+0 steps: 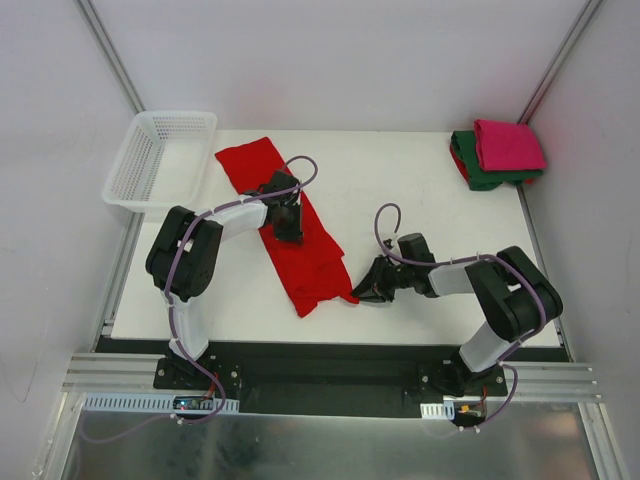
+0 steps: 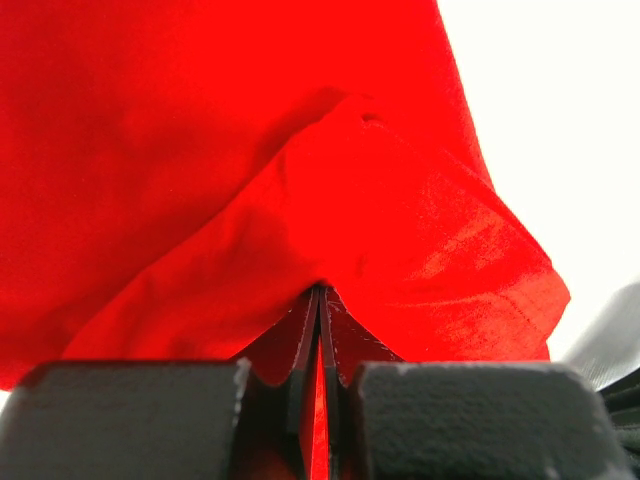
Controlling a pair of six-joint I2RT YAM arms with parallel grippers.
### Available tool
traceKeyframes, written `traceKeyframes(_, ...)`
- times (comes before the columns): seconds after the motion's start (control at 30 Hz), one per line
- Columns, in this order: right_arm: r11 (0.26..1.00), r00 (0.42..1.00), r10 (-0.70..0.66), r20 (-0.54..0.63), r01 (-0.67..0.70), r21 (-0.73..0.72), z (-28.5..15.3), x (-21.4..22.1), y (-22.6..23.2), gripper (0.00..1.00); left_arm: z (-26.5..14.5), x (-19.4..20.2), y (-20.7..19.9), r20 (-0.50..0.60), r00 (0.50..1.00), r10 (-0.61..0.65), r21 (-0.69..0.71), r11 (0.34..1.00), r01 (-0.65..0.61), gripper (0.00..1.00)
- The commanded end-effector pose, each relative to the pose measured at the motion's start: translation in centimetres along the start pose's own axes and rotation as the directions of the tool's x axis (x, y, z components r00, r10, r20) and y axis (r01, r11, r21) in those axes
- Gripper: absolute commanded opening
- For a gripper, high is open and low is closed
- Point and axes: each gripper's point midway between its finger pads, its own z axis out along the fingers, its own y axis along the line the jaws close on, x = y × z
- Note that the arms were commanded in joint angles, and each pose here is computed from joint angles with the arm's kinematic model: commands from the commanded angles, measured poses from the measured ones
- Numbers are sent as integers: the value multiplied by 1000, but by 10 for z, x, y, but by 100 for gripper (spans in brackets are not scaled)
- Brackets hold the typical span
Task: Fold and stack the t-shirts
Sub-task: Rotate the tshirt 90 degrees
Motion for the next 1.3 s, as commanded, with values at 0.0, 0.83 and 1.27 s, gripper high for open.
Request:
traceKeyframes(0.0,1000,1000,-4,-23,4,-13,-2,8,3,13,3,1,15,-2,1000,-17,-49,999,16,0)
traceKeyframes(0.83,990,997,-72,12,70,122,-32,22,-7,20,1,0,23,4,999,-32,-66,997,32,0)
traceKeyframes(1.27,939,973,-197,117,154,306,-65,5,-7,32,-1,-1,20,8,999,-37,-52,998,37,0)
